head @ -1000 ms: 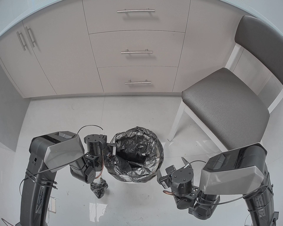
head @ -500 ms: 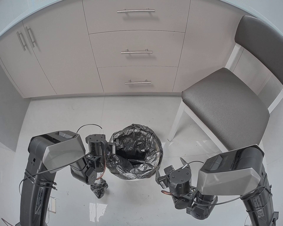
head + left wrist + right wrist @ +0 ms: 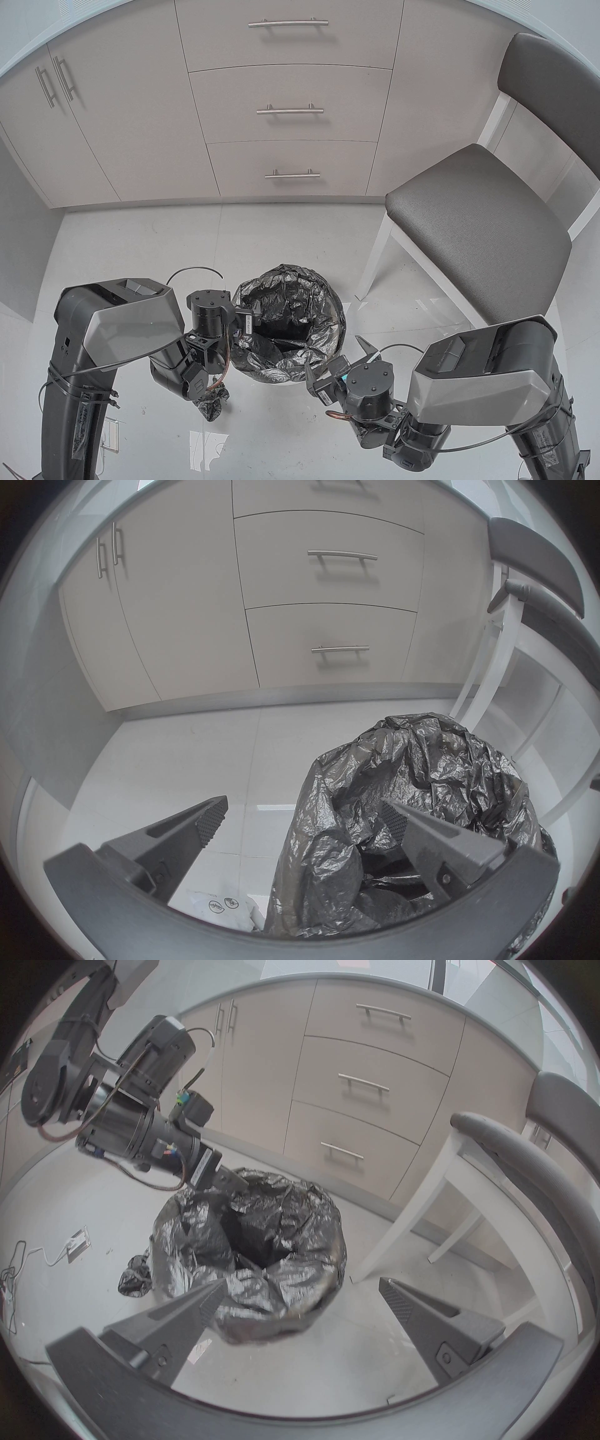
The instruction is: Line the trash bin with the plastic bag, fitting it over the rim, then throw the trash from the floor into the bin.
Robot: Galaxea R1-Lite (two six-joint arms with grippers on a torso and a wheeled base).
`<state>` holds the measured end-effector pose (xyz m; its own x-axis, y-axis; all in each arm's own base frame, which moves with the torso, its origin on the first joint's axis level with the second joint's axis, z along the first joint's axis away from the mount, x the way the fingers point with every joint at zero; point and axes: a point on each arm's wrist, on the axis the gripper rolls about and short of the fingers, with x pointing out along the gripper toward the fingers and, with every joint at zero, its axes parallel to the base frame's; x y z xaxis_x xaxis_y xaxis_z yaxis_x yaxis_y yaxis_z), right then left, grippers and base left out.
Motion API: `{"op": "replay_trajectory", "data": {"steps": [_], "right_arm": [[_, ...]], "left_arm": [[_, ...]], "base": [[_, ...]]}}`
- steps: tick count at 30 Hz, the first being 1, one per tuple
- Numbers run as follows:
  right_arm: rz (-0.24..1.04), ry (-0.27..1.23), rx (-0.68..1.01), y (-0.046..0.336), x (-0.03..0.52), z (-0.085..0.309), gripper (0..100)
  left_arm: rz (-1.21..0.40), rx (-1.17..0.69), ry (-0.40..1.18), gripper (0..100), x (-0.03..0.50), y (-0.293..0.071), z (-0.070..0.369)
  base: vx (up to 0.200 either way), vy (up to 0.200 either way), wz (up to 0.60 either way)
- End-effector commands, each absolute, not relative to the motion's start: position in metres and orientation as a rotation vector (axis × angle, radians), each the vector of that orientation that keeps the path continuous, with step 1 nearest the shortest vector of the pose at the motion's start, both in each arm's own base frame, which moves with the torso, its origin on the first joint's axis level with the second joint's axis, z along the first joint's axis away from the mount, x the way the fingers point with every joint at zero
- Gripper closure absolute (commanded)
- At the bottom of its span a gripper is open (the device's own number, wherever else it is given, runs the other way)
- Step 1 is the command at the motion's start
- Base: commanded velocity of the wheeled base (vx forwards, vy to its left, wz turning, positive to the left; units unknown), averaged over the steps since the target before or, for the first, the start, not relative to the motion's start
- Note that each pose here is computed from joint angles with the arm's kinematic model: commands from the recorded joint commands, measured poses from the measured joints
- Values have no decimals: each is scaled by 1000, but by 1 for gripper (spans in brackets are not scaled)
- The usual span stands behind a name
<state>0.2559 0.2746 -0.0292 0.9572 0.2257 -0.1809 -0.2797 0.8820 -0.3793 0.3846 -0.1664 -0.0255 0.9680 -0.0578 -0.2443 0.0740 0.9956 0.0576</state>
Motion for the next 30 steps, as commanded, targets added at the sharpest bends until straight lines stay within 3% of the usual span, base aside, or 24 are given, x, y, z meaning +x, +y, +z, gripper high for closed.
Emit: {"op": "replay_trajectory", "data": {"steps": [1,11,20,25,30], "right_arm": [[263,82,-405,288,269,-34,0],[225,93,-466,285,289,-60,0],[255,65,-445,289,276,-36,0],[592,82,-526,283,237,-28,0],[639,63,-628,278,241,-34,0]], "left_arm": [[-63,57,244,0,385,-166,-25],[-63,47,250,0,385,-166,-28],[-62,39,247,0,385,-166,-28],[-64,36,240,0,385,-166,-27],[-65,33,229,0,385,-167,-26]], "base": [[0,0,0],[0,0,0],[0,0,0],[0,0,0],[0,0,0]]}}
